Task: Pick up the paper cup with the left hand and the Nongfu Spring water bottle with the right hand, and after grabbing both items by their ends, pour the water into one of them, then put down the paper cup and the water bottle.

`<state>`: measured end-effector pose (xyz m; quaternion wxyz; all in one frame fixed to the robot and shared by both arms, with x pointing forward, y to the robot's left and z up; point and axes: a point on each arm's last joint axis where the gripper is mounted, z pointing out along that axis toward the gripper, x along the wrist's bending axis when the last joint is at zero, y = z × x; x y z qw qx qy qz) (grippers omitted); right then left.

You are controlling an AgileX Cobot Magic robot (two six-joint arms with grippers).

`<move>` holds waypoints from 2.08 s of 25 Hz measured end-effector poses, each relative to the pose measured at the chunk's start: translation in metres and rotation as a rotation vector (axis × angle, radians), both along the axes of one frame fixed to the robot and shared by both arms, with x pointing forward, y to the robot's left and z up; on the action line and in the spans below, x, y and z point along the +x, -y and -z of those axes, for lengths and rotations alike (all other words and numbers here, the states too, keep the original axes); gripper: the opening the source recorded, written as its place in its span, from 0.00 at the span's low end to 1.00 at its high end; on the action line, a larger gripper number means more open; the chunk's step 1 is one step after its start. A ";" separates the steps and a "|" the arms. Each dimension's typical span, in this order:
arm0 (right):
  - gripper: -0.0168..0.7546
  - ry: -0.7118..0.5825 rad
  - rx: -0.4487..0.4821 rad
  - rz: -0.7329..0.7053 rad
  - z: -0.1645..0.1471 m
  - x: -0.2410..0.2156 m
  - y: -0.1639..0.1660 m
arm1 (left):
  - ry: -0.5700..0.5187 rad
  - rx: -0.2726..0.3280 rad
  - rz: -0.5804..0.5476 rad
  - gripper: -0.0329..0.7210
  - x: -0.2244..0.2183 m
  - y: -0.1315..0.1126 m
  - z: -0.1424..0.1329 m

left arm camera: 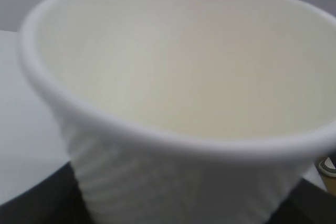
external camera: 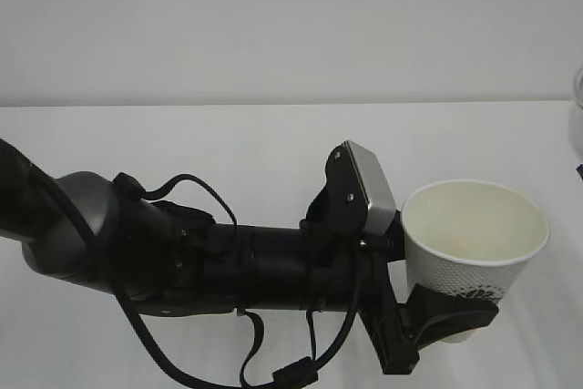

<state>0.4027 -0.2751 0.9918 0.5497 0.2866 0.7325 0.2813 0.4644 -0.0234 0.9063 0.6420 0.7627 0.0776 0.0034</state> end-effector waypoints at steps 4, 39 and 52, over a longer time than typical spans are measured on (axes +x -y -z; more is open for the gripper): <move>0.51 0.010 -0.103 -0.025 0.000 0.000 0.000 | 0.001 0.005 0.002 0.75 0.000 0.000 0.000; 0.51 0.124 -0.488 -0.087 -0.007 0.002 0.001 | 0.017 0.020 0.037 0.75 -0.003 0.000 0.002; 0.51 0.154 -0.579 -0.094 -0.009 0.002 0.001 | 0.017 0.020 0.037 0.75 -0.003 0.000 0.002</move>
